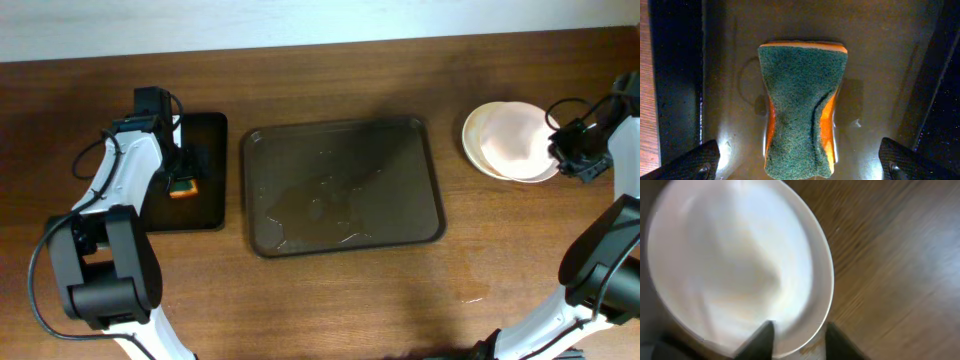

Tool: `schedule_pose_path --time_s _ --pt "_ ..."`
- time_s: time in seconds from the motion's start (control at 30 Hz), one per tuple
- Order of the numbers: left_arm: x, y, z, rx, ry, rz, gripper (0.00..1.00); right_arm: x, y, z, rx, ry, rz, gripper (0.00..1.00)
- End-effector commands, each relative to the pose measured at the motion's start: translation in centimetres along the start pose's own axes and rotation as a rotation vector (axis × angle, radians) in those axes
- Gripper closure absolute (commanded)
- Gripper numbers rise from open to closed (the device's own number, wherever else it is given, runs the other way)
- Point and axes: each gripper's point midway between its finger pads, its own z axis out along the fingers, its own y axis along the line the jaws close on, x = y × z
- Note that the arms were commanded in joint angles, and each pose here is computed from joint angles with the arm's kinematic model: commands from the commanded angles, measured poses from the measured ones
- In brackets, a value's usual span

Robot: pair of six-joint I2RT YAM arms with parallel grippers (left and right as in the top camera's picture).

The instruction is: Clean dirty plates on tray and stack at the side

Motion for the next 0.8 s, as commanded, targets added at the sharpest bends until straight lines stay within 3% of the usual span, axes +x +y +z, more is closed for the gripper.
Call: schedule_pose_path --time_s 0.0,0.07,0.2,0.27,0.4,0.57,0.6,0.63,0.77 --pt "0.2 0.0 0.3 0.006 0.009 0.002 0.00 1.5 2.5 -0.2 -0.140 0.075 -0.024 0.45" --pt "0.2 0.0 0.3 0.006 0.009 0.002 0.00 3.0 4.8 -1.0 -0.283 0.146 -0.105 0.47" --pt "0.2 0.0 0.3 0.006 0.009 0.002 0.00 5.1 4.7 -3.6 -0.301 0.206 -0.146 0.47" --pt "0.2 0.0 0.3 0.006 0.009 0.002 0.00 6.0 4.4 -5.4 -0.293 0.220 -0.166 0.40" --pt "0.2 0.0 0.3 0.006 0.009 0.002 0.00 9.1 3.6 -12.6 -0.297 0.208 -0.280 0.34" --pt "0.2 0.0 0.3 0.006 0.009 0.002 0.00 15.8 0.8 -20.8 -0.307 0.177 -0.438 0.30" --pt "0.2 0.0 0.3 0.006 0.009 0.002 0.00 17.1 -0.4 -22.3 -0.276 0.144 -0.446 0.23" --pt "0.2 0.0 0.3 0.006 0.009 0.002 0.00 17.5 -1.1 -23.1 -0.253 0.099 -0.458 0.02" --pt "0.2 0.0 0.3 0.006 0.009 0.002 0.00 21.5 -3.3 -26.2 -0.282 -0.061 -0.491 0.02"
